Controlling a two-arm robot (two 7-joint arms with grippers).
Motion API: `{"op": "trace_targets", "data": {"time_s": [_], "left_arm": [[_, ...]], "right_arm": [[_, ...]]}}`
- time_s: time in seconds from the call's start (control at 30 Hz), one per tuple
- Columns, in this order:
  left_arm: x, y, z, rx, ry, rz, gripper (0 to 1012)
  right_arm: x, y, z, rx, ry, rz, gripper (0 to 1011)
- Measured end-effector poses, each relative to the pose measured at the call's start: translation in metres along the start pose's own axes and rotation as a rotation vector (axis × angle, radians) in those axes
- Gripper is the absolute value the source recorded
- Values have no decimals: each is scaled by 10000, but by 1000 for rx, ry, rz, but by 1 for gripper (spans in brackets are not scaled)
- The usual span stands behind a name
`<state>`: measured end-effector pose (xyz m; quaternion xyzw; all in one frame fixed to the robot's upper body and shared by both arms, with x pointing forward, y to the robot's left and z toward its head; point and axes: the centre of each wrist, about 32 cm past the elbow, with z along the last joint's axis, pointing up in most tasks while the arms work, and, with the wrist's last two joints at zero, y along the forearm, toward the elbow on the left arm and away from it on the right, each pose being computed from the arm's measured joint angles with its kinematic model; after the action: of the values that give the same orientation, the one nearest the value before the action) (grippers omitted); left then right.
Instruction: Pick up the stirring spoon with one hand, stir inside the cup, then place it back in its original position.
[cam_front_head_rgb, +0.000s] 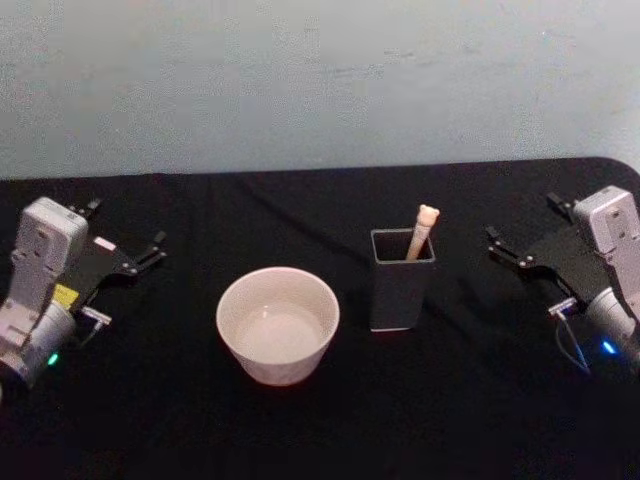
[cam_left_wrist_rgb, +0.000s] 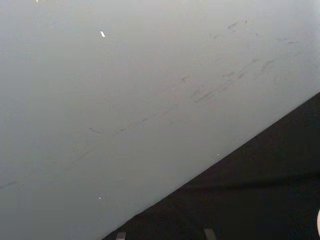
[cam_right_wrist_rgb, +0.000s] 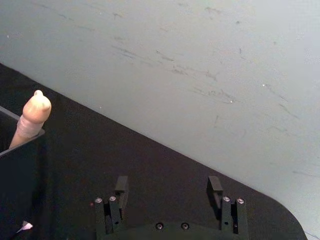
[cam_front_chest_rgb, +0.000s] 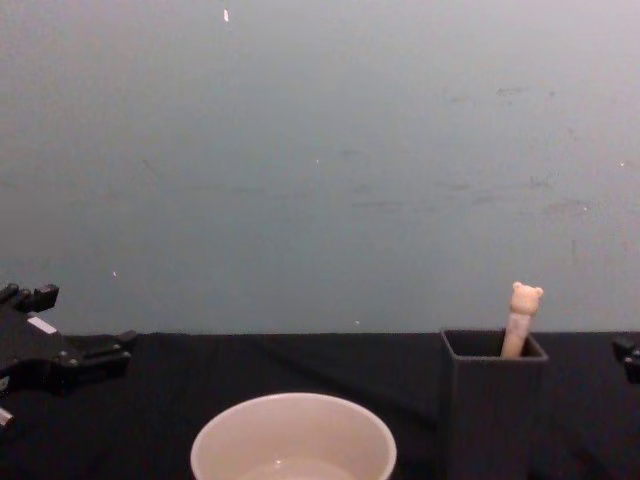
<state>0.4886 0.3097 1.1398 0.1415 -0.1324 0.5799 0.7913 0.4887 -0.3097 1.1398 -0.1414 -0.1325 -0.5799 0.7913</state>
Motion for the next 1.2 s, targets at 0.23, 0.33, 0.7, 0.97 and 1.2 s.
{"op": "trace_targets", "data": {"time_s": [0.23,0.33,0.7,0.97,1.2], "left_arm": [[0,0,0,0,0,0,1001],[0,0,0,0,0,0,1001],[0,0,0,0,0,0,1001],[0,0,0,0,0,0,1001],[0,0,0,0,0,0,1001]], "right_arm": [[56,-7,11,22,57,18,1003],[80,-17,20,32,86,29,1003],[175,-133,52,85,203,182,1003],[157,-146,91,130,239,310,1003],[101,-52,128,157,264,376,1002]]}}
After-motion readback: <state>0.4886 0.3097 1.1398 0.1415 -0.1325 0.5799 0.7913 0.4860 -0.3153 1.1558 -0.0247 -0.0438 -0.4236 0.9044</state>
